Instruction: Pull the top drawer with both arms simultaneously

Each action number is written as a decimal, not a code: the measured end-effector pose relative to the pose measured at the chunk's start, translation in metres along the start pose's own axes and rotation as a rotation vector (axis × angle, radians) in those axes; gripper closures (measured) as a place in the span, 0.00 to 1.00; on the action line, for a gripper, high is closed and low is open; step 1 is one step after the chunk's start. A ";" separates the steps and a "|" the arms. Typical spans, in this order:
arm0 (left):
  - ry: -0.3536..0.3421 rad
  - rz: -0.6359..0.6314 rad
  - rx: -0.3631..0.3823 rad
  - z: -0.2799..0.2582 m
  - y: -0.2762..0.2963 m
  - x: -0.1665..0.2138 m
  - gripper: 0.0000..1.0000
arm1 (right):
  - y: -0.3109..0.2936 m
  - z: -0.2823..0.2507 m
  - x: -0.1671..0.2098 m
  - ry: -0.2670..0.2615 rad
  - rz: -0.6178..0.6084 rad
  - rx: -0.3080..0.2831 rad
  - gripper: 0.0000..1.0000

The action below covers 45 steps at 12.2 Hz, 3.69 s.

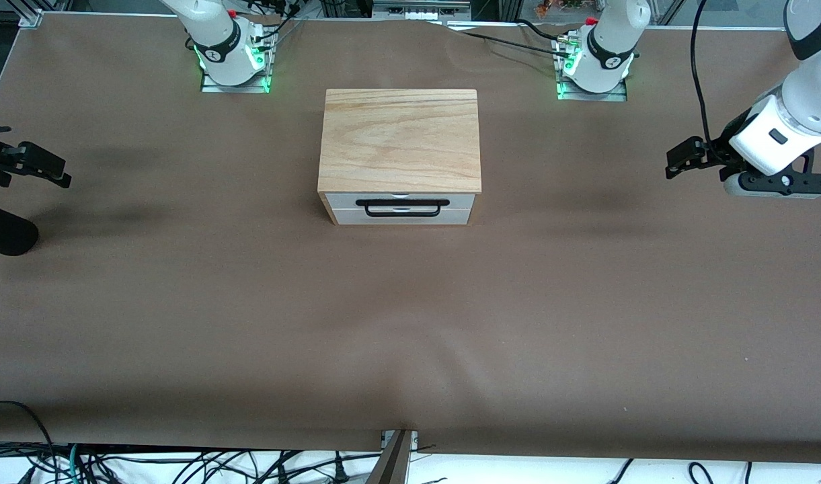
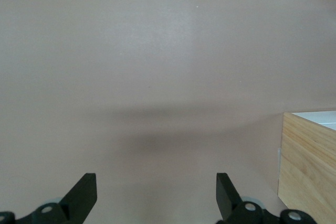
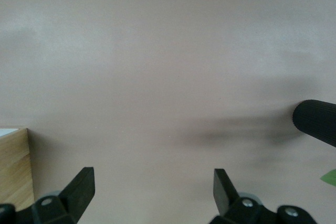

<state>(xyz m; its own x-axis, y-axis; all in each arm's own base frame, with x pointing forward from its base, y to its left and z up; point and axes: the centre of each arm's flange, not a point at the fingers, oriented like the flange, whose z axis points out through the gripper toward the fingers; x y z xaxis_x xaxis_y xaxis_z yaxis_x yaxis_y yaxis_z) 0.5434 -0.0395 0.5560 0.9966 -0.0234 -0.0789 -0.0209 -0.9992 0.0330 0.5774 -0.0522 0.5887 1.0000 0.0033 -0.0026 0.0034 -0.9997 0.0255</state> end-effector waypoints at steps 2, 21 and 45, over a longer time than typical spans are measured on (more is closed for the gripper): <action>0.007 0.006 0.000 -0.004 0.004 0.000 0.00 | 0.000 0.000 0.000 0.000 0.000 0.000 0.00; 0.021 0.006 -0.006 0.051 0.011 0.034 0.00 | -0.018 0.038 0.017 -0.067 -0.032 -0.001 0.00; 0.077 0.067 -1.079 0.328 0.145 0.032 0.00 | -0.162 0.275 0.057 -0.312 -0.185 1.151 0.00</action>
<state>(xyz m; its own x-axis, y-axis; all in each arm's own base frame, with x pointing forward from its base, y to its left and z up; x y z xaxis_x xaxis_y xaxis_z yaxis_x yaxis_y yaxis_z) 0.5464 -0.1956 0.2317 0.9992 -0.0371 0.0176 -0.0322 -0.4410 0.8969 0.6329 0.1029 0.3098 0.9405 0.3014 -0.1569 -0.0160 -0.4220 -0.9065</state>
